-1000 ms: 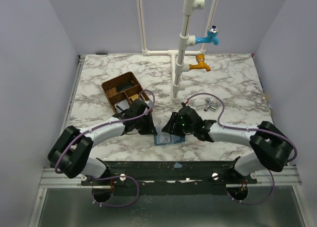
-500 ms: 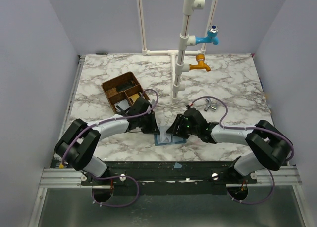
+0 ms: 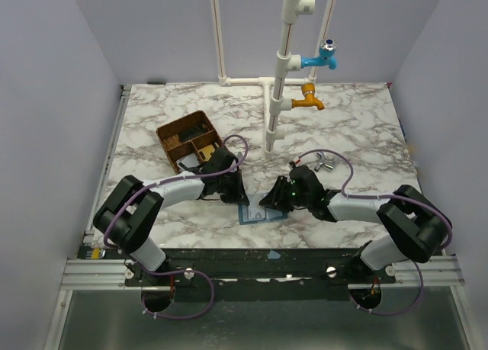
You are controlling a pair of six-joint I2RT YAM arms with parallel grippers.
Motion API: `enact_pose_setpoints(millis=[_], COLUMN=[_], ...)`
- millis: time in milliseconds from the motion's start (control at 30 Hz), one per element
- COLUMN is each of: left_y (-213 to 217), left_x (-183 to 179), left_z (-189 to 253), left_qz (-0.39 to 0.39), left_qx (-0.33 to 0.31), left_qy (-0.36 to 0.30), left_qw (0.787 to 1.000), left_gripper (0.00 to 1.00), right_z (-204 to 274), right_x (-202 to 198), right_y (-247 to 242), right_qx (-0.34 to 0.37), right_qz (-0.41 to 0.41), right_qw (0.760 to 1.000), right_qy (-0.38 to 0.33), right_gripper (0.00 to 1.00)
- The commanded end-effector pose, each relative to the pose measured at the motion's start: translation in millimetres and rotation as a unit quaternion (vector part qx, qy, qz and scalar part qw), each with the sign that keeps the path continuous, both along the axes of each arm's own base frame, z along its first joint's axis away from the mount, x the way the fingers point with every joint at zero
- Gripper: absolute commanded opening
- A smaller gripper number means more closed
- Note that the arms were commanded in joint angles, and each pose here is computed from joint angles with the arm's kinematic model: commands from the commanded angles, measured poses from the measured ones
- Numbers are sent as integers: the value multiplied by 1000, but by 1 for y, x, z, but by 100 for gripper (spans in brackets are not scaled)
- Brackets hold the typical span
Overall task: Take the credit cards out of the card holder
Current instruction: Remove the credit card from the card holder.
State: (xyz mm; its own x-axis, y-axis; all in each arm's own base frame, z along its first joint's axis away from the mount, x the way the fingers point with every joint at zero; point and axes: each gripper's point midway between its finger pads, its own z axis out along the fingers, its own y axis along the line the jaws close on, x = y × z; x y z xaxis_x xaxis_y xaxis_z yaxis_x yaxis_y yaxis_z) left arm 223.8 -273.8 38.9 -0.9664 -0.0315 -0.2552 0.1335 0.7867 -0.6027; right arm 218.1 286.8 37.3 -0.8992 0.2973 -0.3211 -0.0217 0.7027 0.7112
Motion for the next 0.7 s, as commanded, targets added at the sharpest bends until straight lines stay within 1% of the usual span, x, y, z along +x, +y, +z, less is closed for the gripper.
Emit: enact_pose_setpoints(millis=[0, 267, 333, 433, 533, 633, 667], left_y=[-1, -5, -5, -3, 1, 2, 3], left_x=[1, -3, -4, -5, -6, -7, -7], left_z=[-4, -12, -15, -17, -19, -22, -24], left_qz=[-1, -3, -3, 1, 3, 3, 3], left_qx=[12, 26, 28, 34, 43, 48, 51], left_qy=[3, 13, 17, 19, 20, 23, 25], left_qw=[1000, 1000, 999, 999, 999, 999, 998], left_gripper=[0, 0, 0, 0, 0, 0, 0], right_z=[-1, -6, -5, -5, -4, -4, -4], right_x=[-5, -4, -3, -3, -2, -3, -3], right_y=[5, 4, 2, -1, -2, -1, -1], right_qx=[17, 38, 52, 69, 84, 99, 103], right_qz=[23, 20, 17, 15, 13, 14, 14], right_qw=[1000, 999, 998, 997, 996, 994, 994], right_qy=[0, 18, 21, 29, 33, 38, 41], right_gripper=[35, 29, 28, 24, 23, 20, 17])
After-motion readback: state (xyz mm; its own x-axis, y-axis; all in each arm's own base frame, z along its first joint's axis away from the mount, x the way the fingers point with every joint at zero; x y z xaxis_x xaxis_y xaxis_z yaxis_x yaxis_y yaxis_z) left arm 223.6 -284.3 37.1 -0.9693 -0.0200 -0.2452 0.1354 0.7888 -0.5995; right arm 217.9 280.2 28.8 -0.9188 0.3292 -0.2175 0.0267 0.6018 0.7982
